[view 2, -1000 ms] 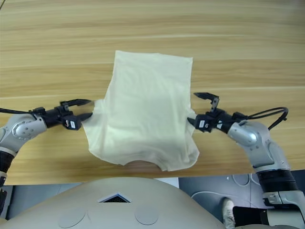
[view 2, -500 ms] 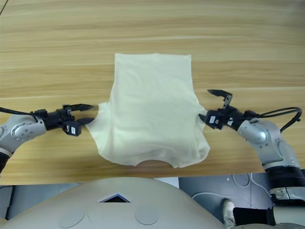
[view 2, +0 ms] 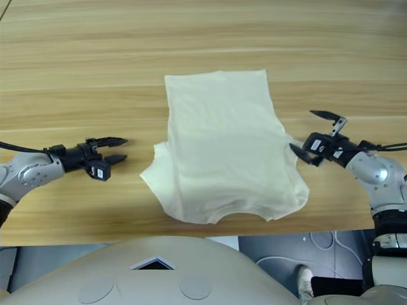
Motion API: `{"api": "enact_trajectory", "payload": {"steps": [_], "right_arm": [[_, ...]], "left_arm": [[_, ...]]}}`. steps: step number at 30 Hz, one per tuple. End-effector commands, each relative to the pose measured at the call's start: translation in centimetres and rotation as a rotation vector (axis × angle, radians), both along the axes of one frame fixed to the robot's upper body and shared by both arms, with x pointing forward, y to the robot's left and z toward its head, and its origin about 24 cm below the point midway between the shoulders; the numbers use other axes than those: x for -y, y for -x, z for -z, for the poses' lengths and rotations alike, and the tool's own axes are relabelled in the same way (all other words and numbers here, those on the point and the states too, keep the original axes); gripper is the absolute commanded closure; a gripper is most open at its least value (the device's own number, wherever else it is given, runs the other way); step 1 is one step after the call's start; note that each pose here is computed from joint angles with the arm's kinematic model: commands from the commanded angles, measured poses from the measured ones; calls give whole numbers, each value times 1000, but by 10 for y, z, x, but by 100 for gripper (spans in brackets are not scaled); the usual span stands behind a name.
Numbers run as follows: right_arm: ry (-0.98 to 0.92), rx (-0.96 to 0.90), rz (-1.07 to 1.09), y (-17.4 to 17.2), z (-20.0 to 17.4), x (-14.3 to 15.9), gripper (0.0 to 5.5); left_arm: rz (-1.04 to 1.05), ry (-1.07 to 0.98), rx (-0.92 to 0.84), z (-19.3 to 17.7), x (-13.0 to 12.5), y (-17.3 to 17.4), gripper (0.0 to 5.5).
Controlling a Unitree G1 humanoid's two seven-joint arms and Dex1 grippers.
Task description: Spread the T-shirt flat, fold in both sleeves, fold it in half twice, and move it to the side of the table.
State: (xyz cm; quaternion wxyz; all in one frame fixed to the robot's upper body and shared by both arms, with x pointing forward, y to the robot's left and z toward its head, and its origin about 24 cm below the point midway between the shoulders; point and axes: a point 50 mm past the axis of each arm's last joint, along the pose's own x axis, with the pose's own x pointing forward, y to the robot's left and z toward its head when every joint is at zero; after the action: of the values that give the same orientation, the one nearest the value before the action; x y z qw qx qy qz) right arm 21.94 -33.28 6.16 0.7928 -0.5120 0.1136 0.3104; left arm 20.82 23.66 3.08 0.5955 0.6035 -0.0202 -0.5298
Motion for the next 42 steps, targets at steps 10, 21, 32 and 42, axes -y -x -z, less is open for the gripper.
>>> {"api": "enact_trajectory", "payload": {"steps": [10,21,32,42], "right_arm": [[-30,-12,-77,-3,9,-18,12],[-40,-4,-47,-6,16,-20,12],[116,-79,109,5,30,17,12],[90,-146,111,31,27,36,12]], "left_arm": [[-7,346,-135,-37,26,5,276],[184,68,-194,13,50,34,276],[155,-158,-237,26,10,50,276],[-15,-320,-251,56,-31,36,276]]}}
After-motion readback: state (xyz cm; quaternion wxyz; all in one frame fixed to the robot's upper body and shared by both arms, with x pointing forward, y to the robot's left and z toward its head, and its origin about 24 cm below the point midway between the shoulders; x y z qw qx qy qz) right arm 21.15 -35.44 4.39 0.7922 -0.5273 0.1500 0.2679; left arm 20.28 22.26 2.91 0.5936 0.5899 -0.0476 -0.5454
